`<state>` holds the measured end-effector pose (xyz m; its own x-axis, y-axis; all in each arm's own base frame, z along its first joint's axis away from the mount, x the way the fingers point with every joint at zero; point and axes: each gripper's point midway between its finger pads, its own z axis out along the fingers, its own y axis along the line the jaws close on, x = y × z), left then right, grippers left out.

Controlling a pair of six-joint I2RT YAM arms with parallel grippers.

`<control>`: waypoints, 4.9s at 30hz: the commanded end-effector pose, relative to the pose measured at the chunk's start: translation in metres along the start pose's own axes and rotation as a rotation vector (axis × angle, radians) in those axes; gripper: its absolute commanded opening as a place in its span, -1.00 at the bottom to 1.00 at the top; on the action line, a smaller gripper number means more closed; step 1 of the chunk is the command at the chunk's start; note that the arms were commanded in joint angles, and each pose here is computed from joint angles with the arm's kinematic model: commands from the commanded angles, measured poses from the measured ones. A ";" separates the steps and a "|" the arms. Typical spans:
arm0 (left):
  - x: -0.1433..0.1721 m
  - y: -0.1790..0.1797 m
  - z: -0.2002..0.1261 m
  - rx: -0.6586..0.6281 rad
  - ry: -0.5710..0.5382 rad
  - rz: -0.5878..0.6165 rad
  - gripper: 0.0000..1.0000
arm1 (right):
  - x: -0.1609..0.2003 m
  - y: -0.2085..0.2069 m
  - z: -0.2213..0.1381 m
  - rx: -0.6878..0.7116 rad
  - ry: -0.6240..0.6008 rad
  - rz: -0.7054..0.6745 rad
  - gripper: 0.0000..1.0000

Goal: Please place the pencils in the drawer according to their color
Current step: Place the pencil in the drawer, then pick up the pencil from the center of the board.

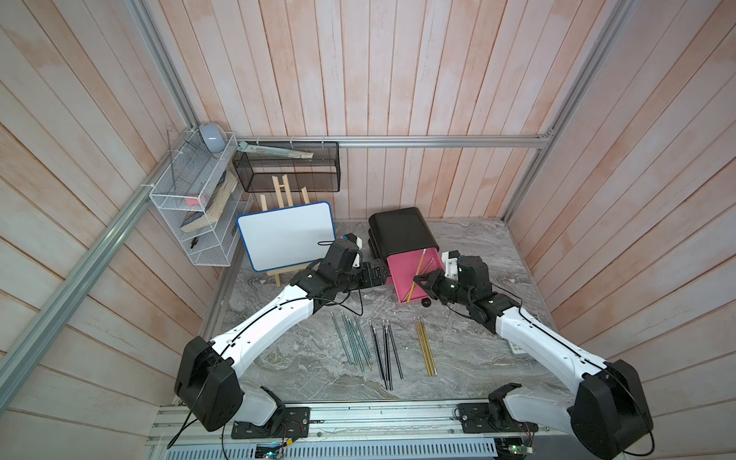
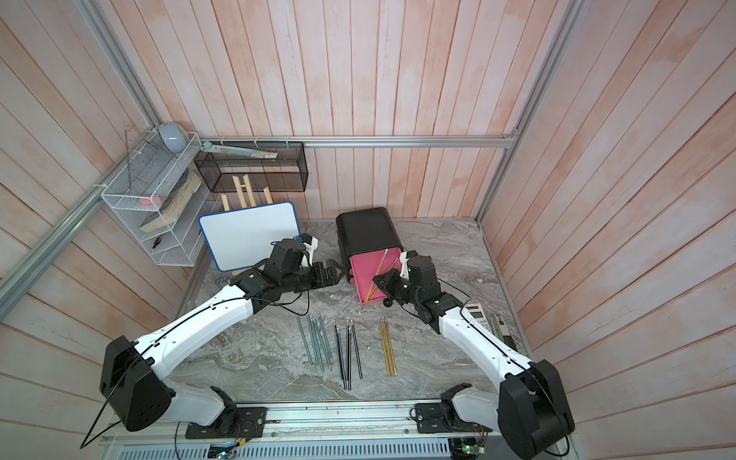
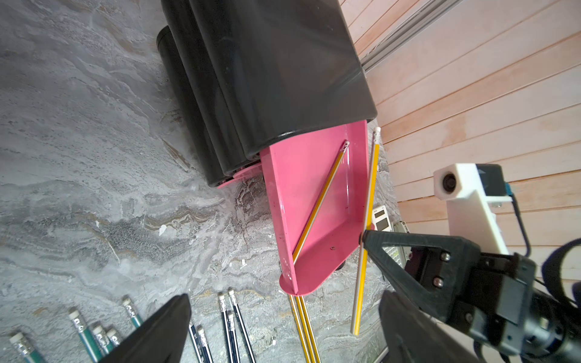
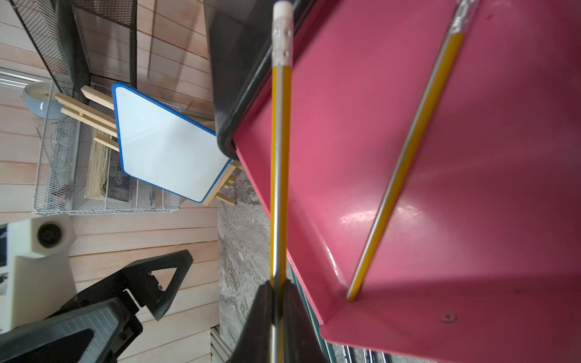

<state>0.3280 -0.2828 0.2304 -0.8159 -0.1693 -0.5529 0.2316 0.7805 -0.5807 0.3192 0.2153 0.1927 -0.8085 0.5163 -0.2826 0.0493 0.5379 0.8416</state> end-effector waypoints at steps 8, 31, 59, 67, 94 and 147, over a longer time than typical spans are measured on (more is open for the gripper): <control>-0.001 -0.014 0.003 0.034 0.001 0.020 0.99 | -0.013 -0.006 0.008 -0.037 -0.031 0.065 -1.00; 0.006 -0.014 0.008 0.036 0.020 0.018 0.99 | -0.040 -0.012 0.035 -0.002 -0.045 0.062 -0.45; 0.052 0.005 0.010 -0.001 0.080 0.019 0.99 | 0.072 -0.084 -0.040 0.293 0.150 -0.166 -0.27; 0.066 0.010 0.014 -0.003 0.089 -0.008 0.99 | 0.122 -0.126 -0.037 0.452 0.250 -0.282 -0.26; 0.069 0.018 0.014 -0.013 0.072 -0.044 0.99 | 0.149 -0.168 -0.014 0.615 0.373 -0.416 -0.28; 0.059 0.010 0.016 -0.004 0.057 -0.036 0.99 | 0.189 -0.134 -0.007 0.558 0.515 -0.564 -1.00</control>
<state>0.2843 -0.2901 0.1695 -0.8685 -0.1505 -0.4724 0.1830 0.7882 -0.5876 0.1704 0.2302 0.0218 -0.9450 -0.1789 -0.2738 -0.2386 0.9497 0.2029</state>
